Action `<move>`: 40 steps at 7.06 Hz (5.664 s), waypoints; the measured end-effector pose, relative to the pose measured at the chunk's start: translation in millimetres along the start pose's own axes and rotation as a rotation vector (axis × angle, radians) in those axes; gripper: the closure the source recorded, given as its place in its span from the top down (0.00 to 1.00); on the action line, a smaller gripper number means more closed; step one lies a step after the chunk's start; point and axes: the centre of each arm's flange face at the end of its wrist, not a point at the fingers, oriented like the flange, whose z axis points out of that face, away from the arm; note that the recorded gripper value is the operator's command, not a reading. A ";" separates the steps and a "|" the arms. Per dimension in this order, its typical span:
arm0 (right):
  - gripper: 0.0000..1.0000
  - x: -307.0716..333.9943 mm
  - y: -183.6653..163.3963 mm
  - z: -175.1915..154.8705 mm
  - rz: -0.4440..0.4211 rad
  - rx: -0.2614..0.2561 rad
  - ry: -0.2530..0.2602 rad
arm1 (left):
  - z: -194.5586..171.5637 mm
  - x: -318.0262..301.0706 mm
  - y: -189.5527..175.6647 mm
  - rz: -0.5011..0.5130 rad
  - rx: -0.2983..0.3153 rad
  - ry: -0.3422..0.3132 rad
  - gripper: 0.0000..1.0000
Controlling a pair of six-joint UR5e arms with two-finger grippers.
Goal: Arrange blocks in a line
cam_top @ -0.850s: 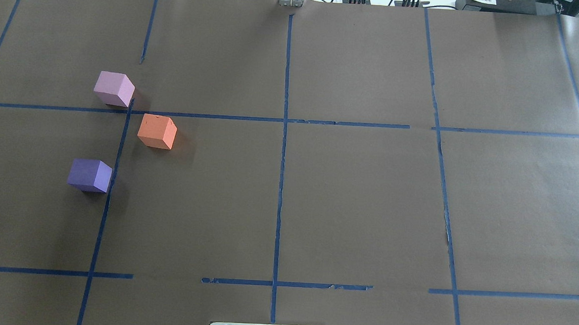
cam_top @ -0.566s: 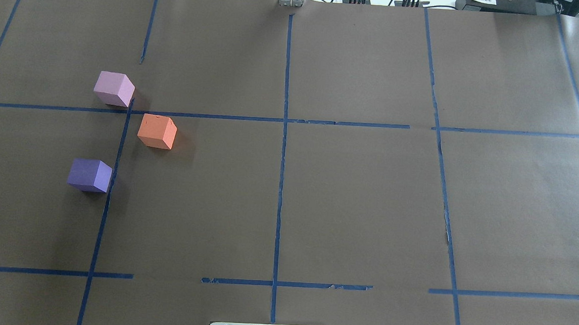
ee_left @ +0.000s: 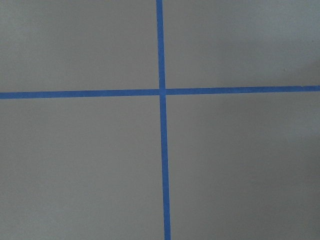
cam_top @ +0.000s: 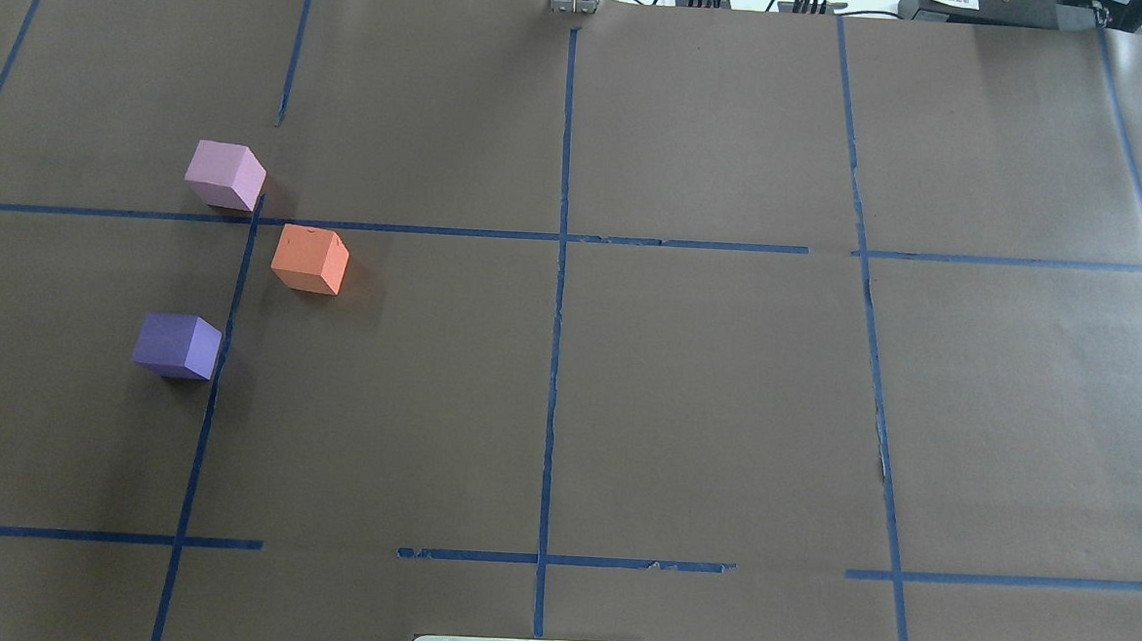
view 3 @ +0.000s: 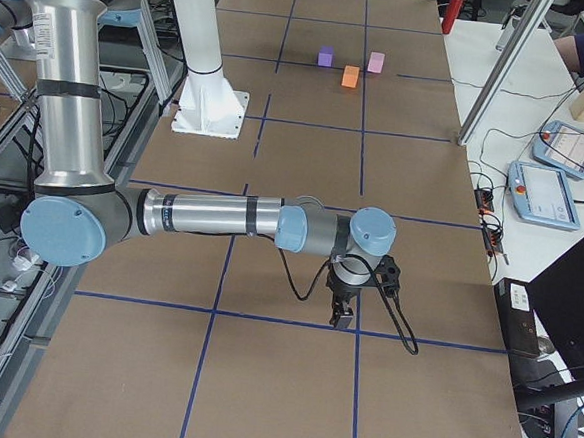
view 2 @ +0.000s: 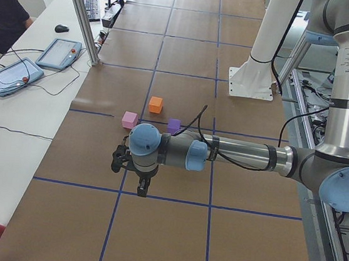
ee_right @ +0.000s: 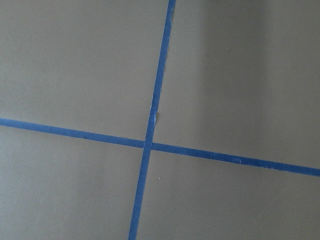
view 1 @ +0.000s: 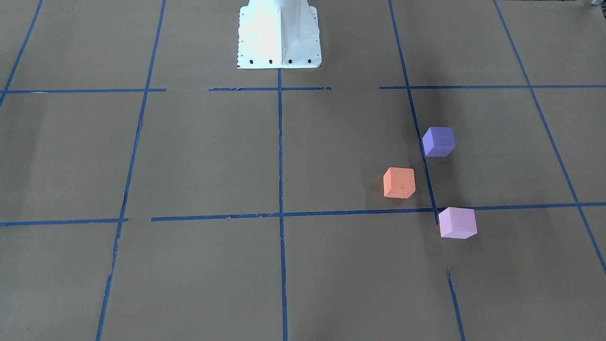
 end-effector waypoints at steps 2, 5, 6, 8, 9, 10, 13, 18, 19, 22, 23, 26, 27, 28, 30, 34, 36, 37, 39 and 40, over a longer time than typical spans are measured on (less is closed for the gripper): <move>1.00 0.0 0.0 0.0 0.000 0.000 0.000 | 1.8 7.3 -4.5 0.003 -0.001 0.002 1.00; 1.00 0.0 0.0 0.0 0.000 0.000 0.000 | 24.9 93.2 -41.4 0.030 -0.041 -0.008 1.00; 1.00 0.0 0.0 0.0 0.000 0.000 0.000 | 34.5 138.5 -59.9 0.042 -0.048 -0.014 1.00; 1.00 0.0 0.0 0.0 0.000 0.000 0.000 | 50.4 240.6 -93.5 0.067 -0.054 0.009 1.00; 1.00 0.0 0.0 0.0 0.000 0.000 0.000 | 62.2 293.7 -102.9 0.072 -0.068 0.028 1.00; 1.00 0.0 0.0 0.0 0.000 0.000 0.000 | 78.1 349.6 -106.6 0.078 -0.090 0.049 1.00; 1.00 0.1 0.0 -0.1 0.000 0.000 0.000 | 119.4 458.9 -95.1 0.149 -0.116 0.064 0.99; 1.00 0.0 0.0 0.0 0.000 0.000 0.000 | 164.2 491.7 -99.6 0.037 -0.114 0.073 0.97; 1.00 0.0 0.0 0.0 0.000 0.000 0.000 | 168.9 491.6 -101.6 0.008 -0.107 0.065 0.97; 1.00 0.0 0.0 0.0 0.000 0.000 0.000 | 187.2 495.5 -98.0 -0.068 -0.093 0.033 0.97; 1.00 0.0 0.0 0.0 0.000 0.000 0.000 | 197.0 496.7 -94.8 -0.075 -0.099 0.025 0.97; 1.00 0.0 0.0 0.0 0.000 0.000 0.000 | 213.5 498.7 -90.1 -0.074 -0.107 0.009 0.96; 1.00 0.0 0.0 0.0 0.000 0.000 0.000 | 216.5 498.5 -92.0 -0.075 -0.103 0.003 0.96; 1.00 0.0 0.0 0.0 0.000 0.000 0.000 | 219.5 498.8 -94.6 -0.075 -0.100 -0.001 0.94; 1.00 0.0 0.0 0.0 0.000 0.000 0.000 | 224.8 499.5 -97.4 -0.069 -0.086 -0.008 0.92; 1.00 0.0 0.0 0.0 0.000 0.000 0.000 | 232.2 502.6 -93.5 -0.050 -0.081 -0.003 0.17; 1.00 0.0 0.0 0.0 0.000 0.000 0.000 | 225.0 502.7 -95.2 -0.045 -0.072 0.003 0.16; 1.00 0.0 0.0 0.0 0.000 0.000 0.000 | 206.5 500.1 -101.4 -0.048 -0.047 0.014 0.17; 1.00 0.0 0.0 0.0 0.000 0.000 0.000 | 154.5 487.7 -111.5 -0.059 0.004 0.023 0.19; 1.00 0.0 0.0 0.0 0.000 0.000 0.000 | 134.2 475.9 -113.1 -0.044 0.018 0.014 0.20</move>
